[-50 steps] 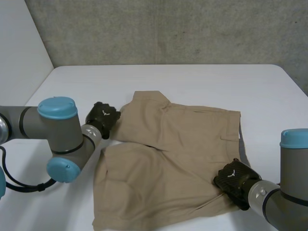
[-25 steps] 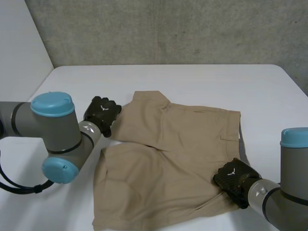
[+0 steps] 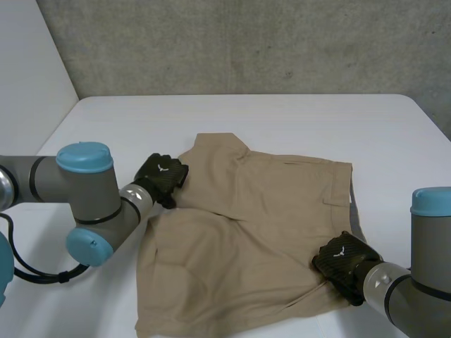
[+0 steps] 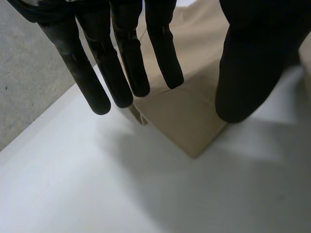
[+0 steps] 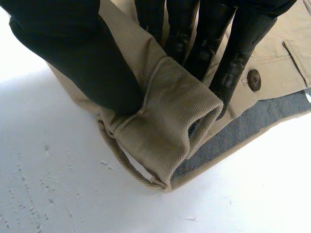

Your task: Fold the shorts.

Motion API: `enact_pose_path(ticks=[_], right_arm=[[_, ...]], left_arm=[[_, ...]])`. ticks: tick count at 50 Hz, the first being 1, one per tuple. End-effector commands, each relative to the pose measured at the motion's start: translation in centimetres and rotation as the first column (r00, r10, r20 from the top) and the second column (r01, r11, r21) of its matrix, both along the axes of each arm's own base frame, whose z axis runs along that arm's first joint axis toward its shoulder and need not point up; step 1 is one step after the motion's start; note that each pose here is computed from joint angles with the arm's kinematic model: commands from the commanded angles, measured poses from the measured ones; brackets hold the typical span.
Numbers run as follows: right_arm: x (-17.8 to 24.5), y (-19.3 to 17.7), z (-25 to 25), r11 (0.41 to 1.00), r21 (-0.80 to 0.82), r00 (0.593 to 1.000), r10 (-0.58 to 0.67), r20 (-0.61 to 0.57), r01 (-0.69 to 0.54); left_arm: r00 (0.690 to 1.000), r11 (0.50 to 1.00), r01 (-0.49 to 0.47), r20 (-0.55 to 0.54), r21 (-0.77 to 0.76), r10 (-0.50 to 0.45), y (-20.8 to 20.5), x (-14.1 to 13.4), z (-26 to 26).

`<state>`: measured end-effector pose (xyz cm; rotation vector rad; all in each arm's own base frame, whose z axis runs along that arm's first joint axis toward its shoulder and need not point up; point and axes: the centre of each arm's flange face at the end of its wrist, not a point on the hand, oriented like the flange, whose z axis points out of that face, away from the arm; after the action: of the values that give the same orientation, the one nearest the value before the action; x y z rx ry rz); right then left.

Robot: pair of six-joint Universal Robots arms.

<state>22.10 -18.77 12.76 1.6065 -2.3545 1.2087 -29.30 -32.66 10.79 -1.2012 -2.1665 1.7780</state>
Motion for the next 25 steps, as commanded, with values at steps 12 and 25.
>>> enact_pose_path(ticks=[12, 25], right_arm=[[0.0, -0.1, 0.0, 1.000, -0.003, 1.000, -0.001, 0.002, 0.001], [0.1, -0.1, 0.6, 1.000, -0.016, 1.000, -0.013, 0.025, 0.013]], left_arm=[[0.984, 0.989, -0.106, 0.129, -0.103, 0.119, 0.4, 1.3, 1.9], [0.981, 0.990, -0.089, 0.160, -0.110, 0.106, 1.1, 1.0, 1.7]])
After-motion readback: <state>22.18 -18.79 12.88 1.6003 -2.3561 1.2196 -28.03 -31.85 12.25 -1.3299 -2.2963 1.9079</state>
